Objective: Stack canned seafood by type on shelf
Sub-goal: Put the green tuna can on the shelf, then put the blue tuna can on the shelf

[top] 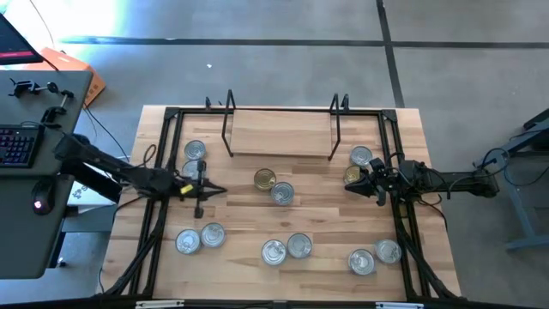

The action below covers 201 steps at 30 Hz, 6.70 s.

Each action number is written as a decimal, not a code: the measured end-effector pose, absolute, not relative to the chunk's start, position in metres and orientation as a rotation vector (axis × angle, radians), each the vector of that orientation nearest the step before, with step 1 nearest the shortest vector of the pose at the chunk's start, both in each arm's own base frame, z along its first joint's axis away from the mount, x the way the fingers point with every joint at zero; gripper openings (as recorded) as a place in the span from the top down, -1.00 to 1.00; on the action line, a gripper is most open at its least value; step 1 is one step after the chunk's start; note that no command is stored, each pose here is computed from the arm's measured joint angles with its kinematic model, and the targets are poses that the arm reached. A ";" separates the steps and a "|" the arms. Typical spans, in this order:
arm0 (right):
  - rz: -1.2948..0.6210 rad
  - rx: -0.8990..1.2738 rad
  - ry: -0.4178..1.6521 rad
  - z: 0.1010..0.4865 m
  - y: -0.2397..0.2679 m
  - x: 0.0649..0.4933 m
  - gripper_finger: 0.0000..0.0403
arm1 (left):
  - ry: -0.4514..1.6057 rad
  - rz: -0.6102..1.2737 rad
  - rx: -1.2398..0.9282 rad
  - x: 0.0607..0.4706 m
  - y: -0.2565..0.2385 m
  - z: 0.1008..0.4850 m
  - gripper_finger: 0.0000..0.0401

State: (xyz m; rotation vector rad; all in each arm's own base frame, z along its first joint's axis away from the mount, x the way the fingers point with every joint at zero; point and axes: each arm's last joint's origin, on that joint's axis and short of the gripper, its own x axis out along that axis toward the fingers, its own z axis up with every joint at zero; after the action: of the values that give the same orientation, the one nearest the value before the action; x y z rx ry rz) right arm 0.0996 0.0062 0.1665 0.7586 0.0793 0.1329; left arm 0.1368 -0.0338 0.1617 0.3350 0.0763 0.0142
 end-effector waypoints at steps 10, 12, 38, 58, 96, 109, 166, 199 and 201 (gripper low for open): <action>0.133 0.759 0.079 0.166 0.006 0.100 1.00 | 0.275 0.073 0.274 0.172 -0.040 0.148 0.49; 0.133 0.759 0.079 0.167 0.006 0.100 1.00 | 0.300 0.064 0.249 0.182 -0.043 0.148 0.36; 0.133 0.759 0.079 0.167 0.006 0.100 1.00 | 0.730 0.236 0.483 0.284 -0.039 0.108 0.08; 0.133 0.759 0.079 0.167 0.006 0.100 1.00 | 0.730 0.005 0.499 0.287 -0.028 0.108 0.93; 0.133 0.759 0.079 0.166 0.006 0.100 1.00 | 0.646 0.368 0.526 0.288 0.094 0.208 1.00; 0.133 0.759 0.079 0.166 0.006 0.100 1.00 | 0.906 0.561 0.468 0.281 0.173 0.167 1.00; 0.133 0.759 0.079 0.167 0.006 0.100 1.00 | 0.417 -0.018 0.244 0.312 0.025 0.216 0.48; -0.182 0.475 -0.177 0.183 0.005 0.125 1.00 | 0.417 0.251 0.250 0.198 -0.039 0.214 0.48; -0.224 0.353 -0.097 0.174 0.008 0.135 1.00 | 0.391 0.254 0.261 0.200 -0.038 0.217 0.48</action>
State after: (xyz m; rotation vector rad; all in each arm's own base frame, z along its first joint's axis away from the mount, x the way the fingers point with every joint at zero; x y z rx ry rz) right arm 0.1354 0.0075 0.1739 0.3531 -0.0966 -0.2238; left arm 0.1996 -0.0381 0.2170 0.2609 0.3912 0.2536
